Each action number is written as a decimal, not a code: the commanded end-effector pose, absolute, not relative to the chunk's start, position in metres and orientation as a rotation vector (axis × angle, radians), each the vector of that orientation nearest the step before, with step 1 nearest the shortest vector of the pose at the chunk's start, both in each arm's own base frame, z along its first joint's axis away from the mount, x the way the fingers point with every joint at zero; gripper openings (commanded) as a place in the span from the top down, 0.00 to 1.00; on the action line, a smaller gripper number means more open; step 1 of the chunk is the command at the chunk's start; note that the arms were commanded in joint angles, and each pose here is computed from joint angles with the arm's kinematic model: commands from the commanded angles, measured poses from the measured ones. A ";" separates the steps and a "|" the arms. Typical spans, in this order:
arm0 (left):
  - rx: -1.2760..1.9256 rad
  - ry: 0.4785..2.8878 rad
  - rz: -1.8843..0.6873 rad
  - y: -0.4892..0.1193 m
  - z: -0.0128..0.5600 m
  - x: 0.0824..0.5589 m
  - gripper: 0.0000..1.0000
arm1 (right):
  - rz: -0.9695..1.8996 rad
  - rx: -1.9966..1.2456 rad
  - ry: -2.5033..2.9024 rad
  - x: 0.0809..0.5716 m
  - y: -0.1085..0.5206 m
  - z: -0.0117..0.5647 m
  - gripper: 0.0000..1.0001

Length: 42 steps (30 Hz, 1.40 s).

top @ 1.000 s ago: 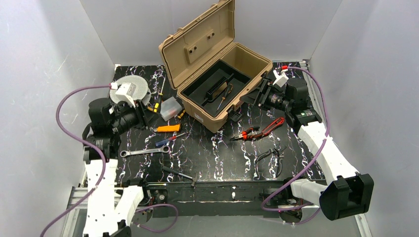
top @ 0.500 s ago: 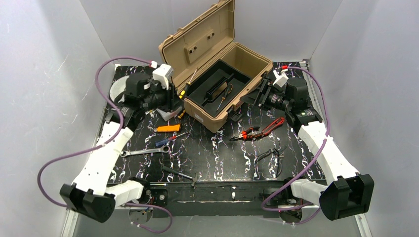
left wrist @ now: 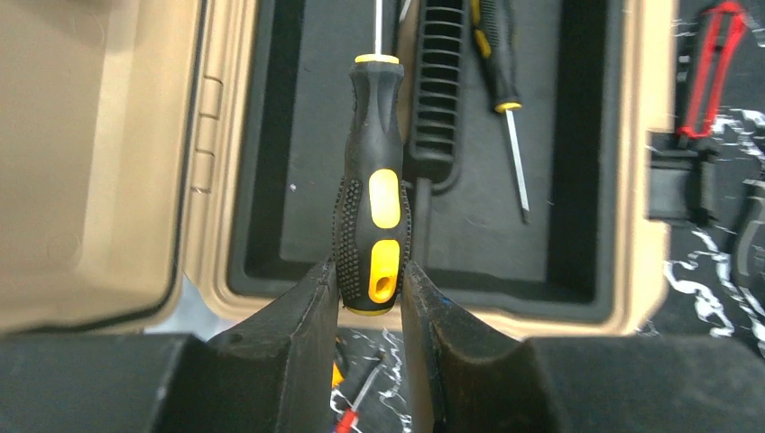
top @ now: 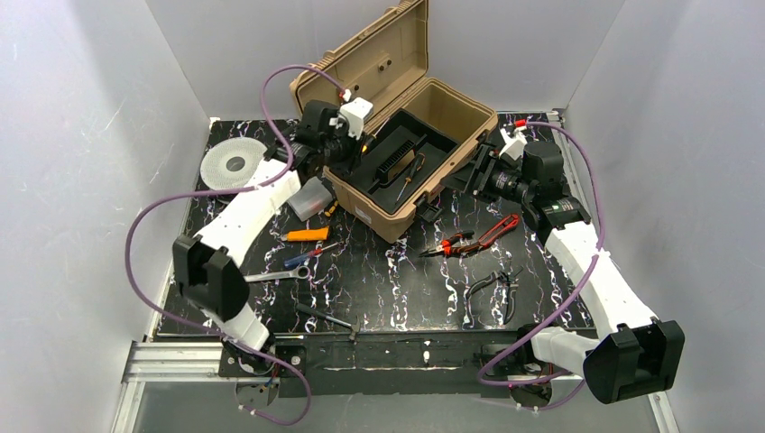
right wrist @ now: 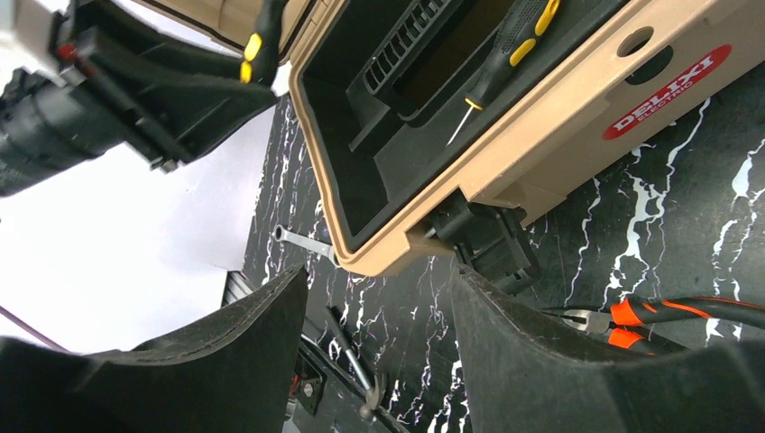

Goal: Pack the tool kit

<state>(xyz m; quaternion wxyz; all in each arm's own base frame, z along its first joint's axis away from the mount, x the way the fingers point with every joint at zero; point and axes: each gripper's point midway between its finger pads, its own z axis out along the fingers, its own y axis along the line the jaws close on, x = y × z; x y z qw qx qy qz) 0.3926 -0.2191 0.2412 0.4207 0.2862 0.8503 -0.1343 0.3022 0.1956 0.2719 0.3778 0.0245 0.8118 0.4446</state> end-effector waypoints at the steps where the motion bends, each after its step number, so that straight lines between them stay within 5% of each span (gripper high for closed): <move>1: 0.778 2.123 -0.229 -0.216 0.241 0.413 1.00 | 1.096 0.013 1.996 0.304 0.191 0.301 0.33; 4: 0.786 2.143 -0.221 -0.219 0.229 0.422 1.00 | 1.089 0.015 1.999 0.305 0.190 0.300 0.33; 9: 0.784 2.157 -0.213 -0.225 0.218 0.435 0.85 | 1.083 0.017 2.005 0.307 0.190 0.299 0.33; 16: 0.716 2.165 -0.233 -0.225 0.231 0.433 0.38 | 1.078 0.018 2.009 0.306 0.190 0.298 0.33; 19: 0.693 2.152 -0.231 -0.218 0.247 0.423 0.28 | 1.081 0.014 2.007 0.305 0.190 0.299 0.33; 32: 0.379 2.163 -0.026 -0.104 0.271 0.312 0.20 | 1.109 0.002 2.001 0.302 0.192 0.298 0.33; 42: -0.075 2.300 -0.030 -0.035 0.209 0.314 0.29 | 1.153 -0.011 1.994 0.296 0.196 0.299 0.33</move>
